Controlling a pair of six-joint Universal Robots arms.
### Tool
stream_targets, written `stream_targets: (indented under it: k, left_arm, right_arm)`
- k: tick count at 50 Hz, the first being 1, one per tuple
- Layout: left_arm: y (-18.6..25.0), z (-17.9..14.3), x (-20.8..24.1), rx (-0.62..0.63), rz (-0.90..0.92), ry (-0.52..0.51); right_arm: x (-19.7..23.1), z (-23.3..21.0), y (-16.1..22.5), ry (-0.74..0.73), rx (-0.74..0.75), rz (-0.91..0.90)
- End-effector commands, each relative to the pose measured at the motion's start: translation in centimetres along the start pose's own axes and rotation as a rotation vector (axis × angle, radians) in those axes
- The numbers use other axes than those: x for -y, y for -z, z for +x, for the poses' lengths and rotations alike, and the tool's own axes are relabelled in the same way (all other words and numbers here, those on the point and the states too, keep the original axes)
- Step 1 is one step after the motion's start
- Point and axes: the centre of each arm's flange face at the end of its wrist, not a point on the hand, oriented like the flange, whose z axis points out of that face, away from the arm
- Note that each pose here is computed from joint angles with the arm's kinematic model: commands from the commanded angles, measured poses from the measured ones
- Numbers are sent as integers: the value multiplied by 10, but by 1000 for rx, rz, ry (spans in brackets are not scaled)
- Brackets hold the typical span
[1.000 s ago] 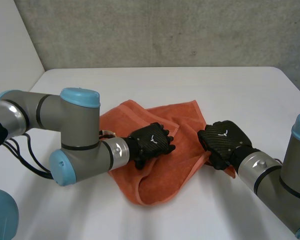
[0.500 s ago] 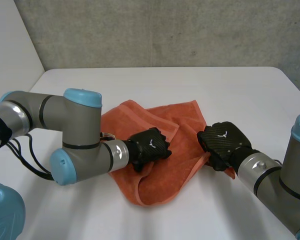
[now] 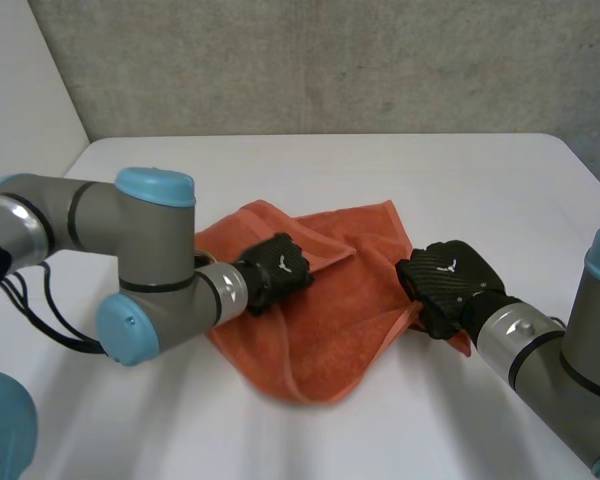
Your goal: Fold the laundry
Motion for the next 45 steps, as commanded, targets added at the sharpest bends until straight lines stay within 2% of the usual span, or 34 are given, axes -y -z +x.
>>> stream_targets:
  k: [1, 4, 8, 11, 12, 16, 19, 20, 26, 30, 36, 42, 45]
  left_arm:
    - [26, -49, -12, 250, -122, -16]
    - [47, -68, -18, 392, -197, 2]
    - [80, -66, -31, 463, -315, 47]
    - [96, -49, -39, 442, -380, 84]
    - [106, -34, -42, 414, -405, 103]
    - [129, -1, -46, 355, -445, 153]
    - [136, 10, -48, 335, -458, 170]
    - [143, 24, -49, 306, -466, 202]
    - [144, 34, -48, 307, -441, 300]
    - [138, 19, -41, 384, -366, 393]
    - [130, 1, -38, 472, -273, 420]
    - [129, 5, -39, 448, -253, 426]
    - [130, 14, -44, 398, -248, 442]
  right_arm:
    - [3, 22, -2, -17, -76, 0]
    - [5, 27, -2, -25, -88, 2]
    - [7, 28, -1, -27, -91, 11]
    - [11, 29, 1, -22, -93, 25]
    - [12, 29, 2, -22, -94, 27]
    - [13, 28, 2, -20, -91, 26]
    - [12, 27, 2, -22, -86, 18]
    - [11, 27, 2, -20, -84, 17]
    - [9, 26, 2, -22, -80, 10]
    - [8, 26, 1, -22, -79, 6]
    - [6, 28, 0, -30, -87, 0]
    - [6, 31, -1, -51, -98, 5]
    - [6, 32, -4, -106, -100, 8]
